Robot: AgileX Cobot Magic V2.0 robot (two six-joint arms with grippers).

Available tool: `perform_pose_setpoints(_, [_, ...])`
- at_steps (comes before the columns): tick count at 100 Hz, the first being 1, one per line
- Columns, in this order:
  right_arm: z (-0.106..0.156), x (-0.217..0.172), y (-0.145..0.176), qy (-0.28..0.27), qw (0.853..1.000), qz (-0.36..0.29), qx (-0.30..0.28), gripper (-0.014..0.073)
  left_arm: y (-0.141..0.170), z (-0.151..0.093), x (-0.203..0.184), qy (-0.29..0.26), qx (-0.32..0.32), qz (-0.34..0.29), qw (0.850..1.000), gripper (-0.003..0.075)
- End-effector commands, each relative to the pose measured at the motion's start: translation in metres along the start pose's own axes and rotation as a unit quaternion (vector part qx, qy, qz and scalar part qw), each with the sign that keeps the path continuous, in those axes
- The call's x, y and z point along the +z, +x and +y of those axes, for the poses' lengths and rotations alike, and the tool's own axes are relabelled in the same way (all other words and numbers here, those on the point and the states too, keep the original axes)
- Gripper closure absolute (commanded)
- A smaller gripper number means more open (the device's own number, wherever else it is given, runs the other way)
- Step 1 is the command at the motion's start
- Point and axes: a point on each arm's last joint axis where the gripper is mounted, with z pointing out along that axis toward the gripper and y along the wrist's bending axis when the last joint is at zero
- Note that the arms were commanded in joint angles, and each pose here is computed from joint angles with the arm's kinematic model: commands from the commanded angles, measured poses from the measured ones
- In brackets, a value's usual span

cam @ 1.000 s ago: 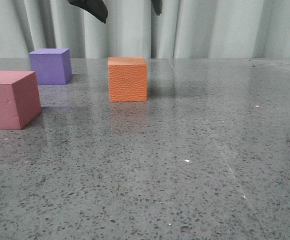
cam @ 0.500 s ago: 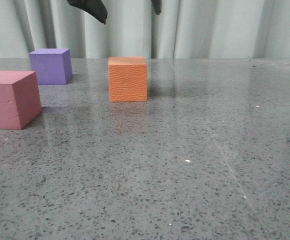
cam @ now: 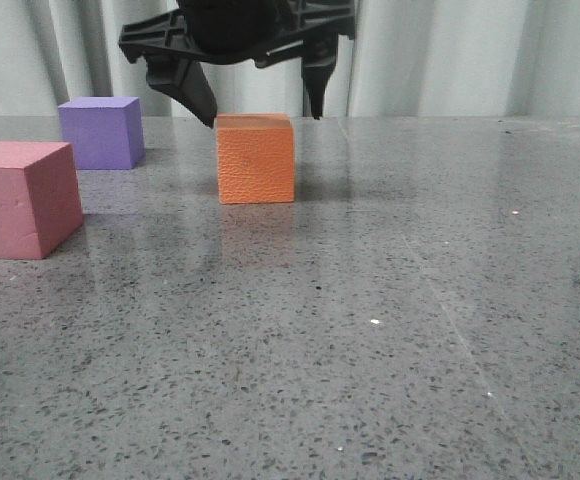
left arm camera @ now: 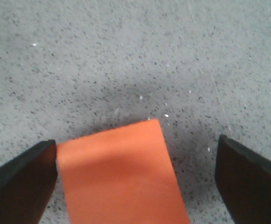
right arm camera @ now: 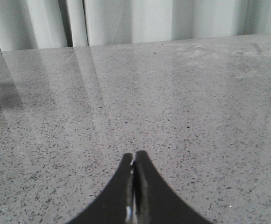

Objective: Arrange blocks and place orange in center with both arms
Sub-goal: 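Lower the left gripper over the orange cube and close on it, then lift the orange cube with the left gripper toward the purple cube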

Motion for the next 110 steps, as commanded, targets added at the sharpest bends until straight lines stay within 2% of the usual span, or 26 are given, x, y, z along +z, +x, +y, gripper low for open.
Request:
perform_pose_setpoints(1, [0.001,-0.003,-0.013,-0.004,0.998,-0.057,-0.002,0.0663,-0.018,-0.005,-0.027,0.027,-0.017,-0.045,0.998,0.0080])
perform_pose_setpoints(42, [0.001,-0.003,-0.013,-0.004,0.998,-0.057,-0.002,0.0663,-0.008,-0.002,-0.009,-0.012,-0.016,-0.016,1.000,0.0081])
perform_pose_setpoints(53, [0.001,-0.003,-0.013,-0.004,0.998,-0.057,-0.002,0.0663,-0.005,-0.001,-0.005,-0.021,-0.016,-0.005,1.000,0.0108])
perform_pose_setpoints(62, [0.001,-0.003,-0.013,-0.004,0.998,-0.057,-0.002,0.0663,-0.005,-0.001,-0.005,-0.020,-0.015,-0.007,1.000,0.0183])
perform_pose_setpoints(79, [0.001,-0.003,-0.013,-0.004,0.998,-0.057,-0.002,0.0663,-0.005,-0.002,-0.005,-0.021,-0.009,-0.007,1.000,0.0427])
perform_pose_setpoints(90, [0.001,-0.003,-0.013,-0.004,0.998,-0.057,-0.002,0.0663,-0.006,-0.005,-0.012,-0.020,0.003,-0.018,1.000,0.0539])
perform_pose_setpoints(98, [0.001,-0.003,-0.013,-0.004,0.998,-0.057,-0.002,0.0663,-0.010,-0.006,-0.024,-0.018,0.012,-0.032,0.999,0.0573])
perform_pose_setpoints(110, [0.001,-0.003,-0.013,-0.004,0.998,-0.057,-0.002,0.0663,-0.020,-0.005,-0.054,-0.015,0.028,-0.072,0.997,0.0575])
